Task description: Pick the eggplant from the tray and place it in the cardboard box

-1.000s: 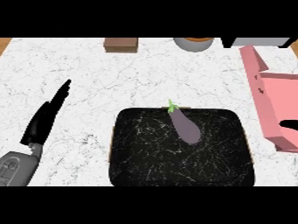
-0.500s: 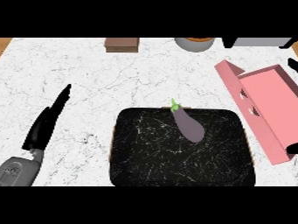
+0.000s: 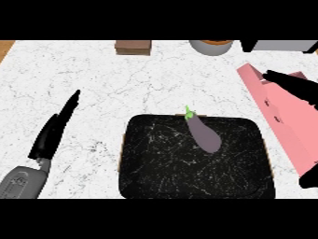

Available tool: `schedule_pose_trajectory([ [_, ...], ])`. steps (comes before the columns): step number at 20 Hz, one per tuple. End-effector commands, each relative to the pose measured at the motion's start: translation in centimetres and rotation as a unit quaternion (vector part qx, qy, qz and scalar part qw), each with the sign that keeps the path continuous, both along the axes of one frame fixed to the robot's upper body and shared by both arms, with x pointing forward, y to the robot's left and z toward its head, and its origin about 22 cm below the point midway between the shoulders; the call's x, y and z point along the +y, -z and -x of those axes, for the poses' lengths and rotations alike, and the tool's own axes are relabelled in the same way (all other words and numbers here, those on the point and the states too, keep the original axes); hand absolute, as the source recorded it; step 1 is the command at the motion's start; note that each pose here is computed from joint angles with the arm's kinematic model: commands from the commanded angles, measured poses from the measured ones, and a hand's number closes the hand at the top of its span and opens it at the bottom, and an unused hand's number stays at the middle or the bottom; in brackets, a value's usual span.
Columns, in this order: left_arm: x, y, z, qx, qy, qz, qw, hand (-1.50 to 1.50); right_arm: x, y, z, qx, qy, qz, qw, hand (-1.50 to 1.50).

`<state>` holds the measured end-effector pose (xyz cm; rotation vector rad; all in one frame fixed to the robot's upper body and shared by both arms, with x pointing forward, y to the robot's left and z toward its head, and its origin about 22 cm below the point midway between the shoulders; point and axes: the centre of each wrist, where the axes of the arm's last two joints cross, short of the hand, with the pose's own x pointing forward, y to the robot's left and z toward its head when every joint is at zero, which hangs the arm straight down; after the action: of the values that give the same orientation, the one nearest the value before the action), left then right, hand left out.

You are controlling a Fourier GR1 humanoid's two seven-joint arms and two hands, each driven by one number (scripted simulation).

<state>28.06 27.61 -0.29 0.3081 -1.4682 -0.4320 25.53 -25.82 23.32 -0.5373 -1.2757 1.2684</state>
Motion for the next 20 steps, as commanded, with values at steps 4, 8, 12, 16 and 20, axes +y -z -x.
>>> schedule_pose_trajectory([
  [4,-1.1,-2.0,-0.9,-0.008,0.005,0.006,0.9999,0.00,7.1,-0.7,-0.4,0.056,0.014,0.102,0.993,-1.50],
  [8,-0.2,0.7,0.0,-0.003,-0.004,0.000,1.0000,0.00,10.3,-0.9,-0.7,0.065,0.026,0.135,0.988,-1.50],
  [12,-0.1,0.0,-0.5,-0.001,0.004,0.004,1.0000,0.00,12.1,0.5,-4.0,0.089,0.041,0.154,0.983,-1.50],
  [16,0.5,0.6,-0.7,-0.005,-0.003,-0.005,1.0000,0.00,13.5,2.0,-4.4,0.110,0.042,0.159,0.980,-1.50],
  [20,-0.8,0.7,0.1,-0.003,-0.015,-0.004,0.9999,0.00,15.5,2.9,-4.2,0.132,0.048,0.156,0.978,-1.50],
])
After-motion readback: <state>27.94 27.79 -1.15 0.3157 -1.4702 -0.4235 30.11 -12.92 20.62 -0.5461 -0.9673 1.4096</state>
